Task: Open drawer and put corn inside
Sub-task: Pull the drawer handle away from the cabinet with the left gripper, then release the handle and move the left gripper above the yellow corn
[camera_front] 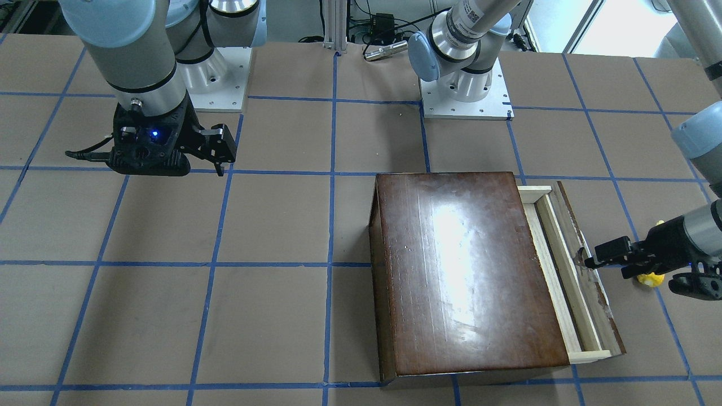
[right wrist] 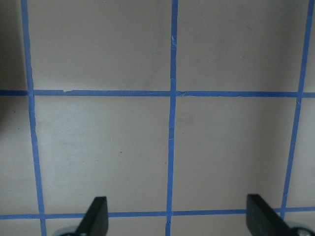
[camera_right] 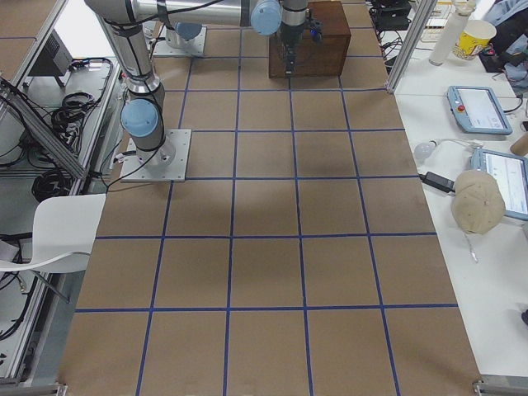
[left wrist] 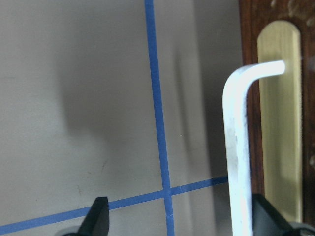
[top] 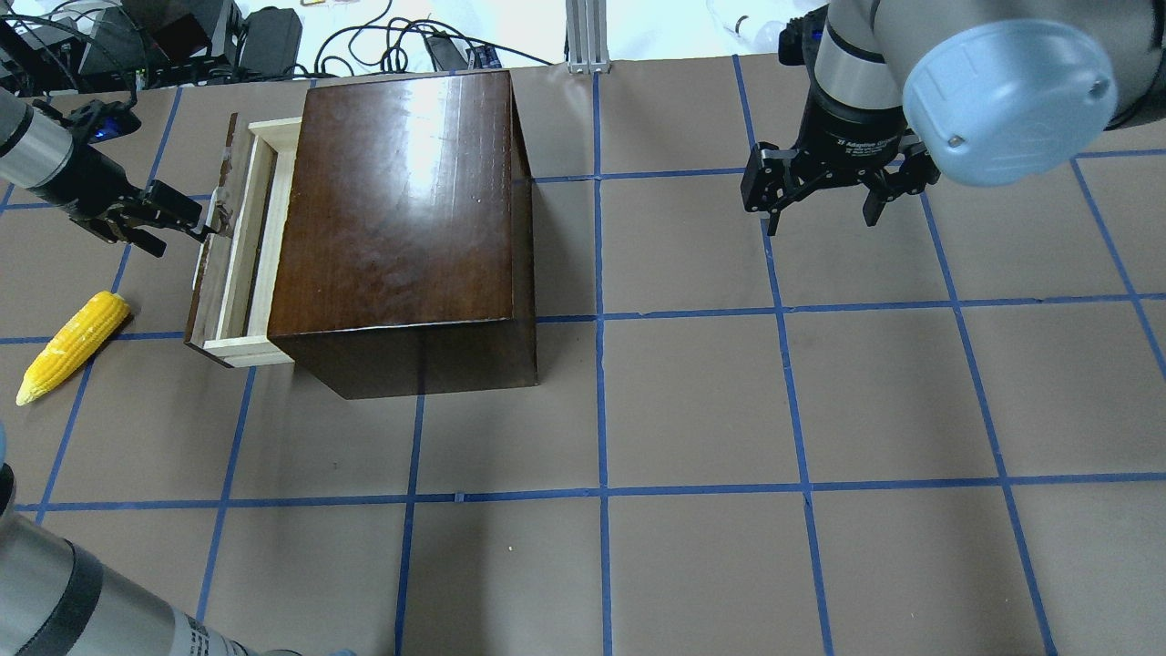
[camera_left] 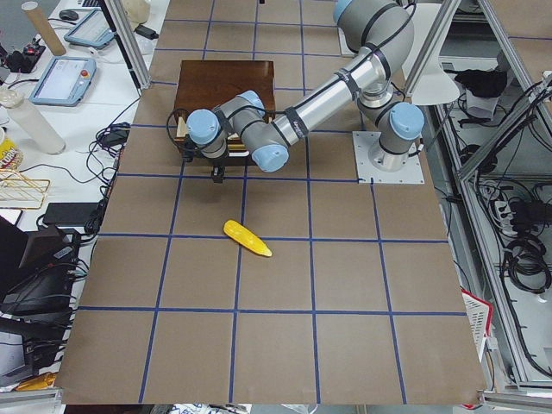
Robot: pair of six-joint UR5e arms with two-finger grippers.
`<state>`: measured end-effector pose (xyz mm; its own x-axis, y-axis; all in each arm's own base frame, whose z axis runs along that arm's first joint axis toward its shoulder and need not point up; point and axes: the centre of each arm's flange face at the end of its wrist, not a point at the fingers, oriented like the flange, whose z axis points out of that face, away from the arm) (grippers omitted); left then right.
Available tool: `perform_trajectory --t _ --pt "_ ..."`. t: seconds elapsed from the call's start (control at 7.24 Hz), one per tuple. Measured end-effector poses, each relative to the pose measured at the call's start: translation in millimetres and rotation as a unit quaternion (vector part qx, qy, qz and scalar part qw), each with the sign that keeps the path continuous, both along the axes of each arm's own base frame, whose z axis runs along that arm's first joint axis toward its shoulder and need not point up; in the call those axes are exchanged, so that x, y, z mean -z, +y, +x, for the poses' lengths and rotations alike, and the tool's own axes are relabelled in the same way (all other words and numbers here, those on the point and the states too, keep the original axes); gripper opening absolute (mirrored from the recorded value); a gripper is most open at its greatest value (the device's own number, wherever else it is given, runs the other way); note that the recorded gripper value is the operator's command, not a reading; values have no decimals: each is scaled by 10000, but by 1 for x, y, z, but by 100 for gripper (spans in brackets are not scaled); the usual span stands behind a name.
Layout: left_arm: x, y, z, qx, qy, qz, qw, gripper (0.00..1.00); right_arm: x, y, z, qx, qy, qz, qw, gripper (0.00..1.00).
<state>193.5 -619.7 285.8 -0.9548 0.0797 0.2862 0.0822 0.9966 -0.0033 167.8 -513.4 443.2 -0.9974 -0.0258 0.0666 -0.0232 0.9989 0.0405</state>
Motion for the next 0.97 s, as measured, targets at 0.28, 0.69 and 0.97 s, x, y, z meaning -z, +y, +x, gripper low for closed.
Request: perform_trajectory --t 0.28,0.69,0.97 --pt "3 2 17 50 10 -38 10000 100 0 0 0 0 0 0 10000 100" --pt "1 4 32 83 -35 -72 9999 100 0 0 0 0 0 -2 10000 100" --pt "-9 5 35 116 -186 -74 9997 100 0 0 0 0 0 -7 10000 100"
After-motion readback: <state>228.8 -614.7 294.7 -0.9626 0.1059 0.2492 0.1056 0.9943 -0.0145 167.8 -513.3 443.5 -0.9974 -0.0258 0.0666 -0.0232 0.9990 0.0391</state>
